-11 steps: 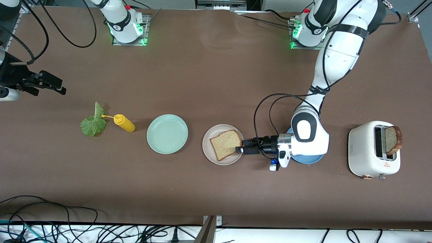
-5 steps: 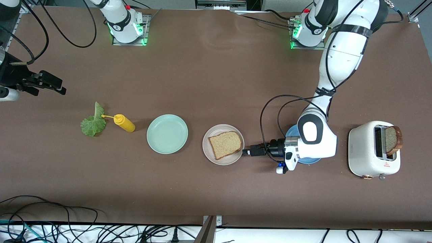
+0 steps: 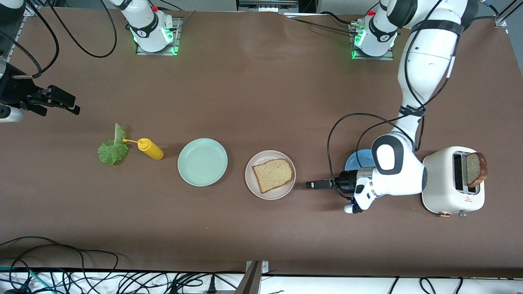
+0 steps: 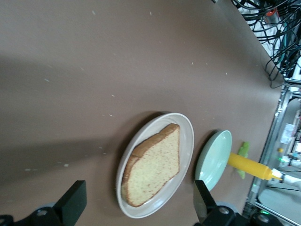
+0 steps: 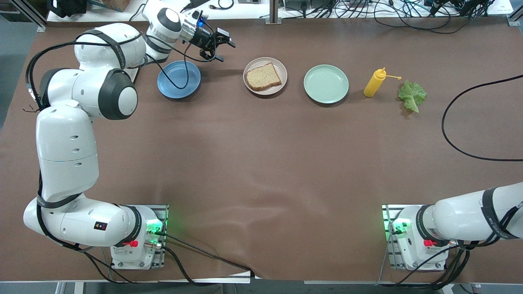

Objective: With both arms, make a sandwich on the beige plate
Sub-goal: 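Withdraw the left gripper from the plate back toward the toaster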

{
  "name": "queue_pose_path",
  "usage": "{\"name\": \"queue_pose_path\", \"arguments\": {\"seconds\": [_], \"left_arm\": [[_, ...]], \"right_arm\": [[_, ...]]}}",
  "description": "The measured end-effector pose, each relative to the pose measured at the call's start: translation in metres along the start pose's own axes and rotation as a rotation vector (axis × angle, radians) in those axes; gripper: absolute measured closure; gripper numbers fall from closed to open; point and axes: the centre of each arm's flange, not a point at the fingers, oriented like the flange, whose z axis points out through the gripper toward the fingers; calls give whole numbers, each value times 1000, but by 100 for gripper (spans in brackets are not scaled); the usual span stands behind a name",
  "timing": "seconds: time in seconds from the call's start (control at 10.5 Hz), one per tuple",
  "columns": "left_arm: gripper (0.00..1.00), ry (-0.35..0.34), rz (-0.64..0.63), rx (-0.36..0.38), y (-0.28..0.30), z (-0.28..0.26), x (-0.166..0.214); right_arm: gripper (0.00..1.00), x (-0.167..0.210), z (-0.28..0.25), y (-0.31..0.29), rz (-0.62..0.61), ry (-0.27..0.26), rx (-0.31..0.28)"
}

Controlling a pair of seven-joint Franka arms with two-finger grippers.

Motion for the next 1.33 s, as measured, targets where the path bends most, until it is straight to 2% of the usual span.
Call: {"name": "queue_pose_path", "arguments": {"seconds": [0.28,0.57,0.85,1.33], "left_arm": [[0,4,34,137,-13,-34,5],[0,-20,90,321,-4,-64,-1],[0,-68,143,486,1,-111,-12],[0,-59,190,780,5,-169,-48]], "right_arm": [[0,0,0,0,0,0,0],[0,0,0,0,0,-1,1],[0,0,0,0,0,-1,1],[0,0,-1,5,8,-1,0]]}}
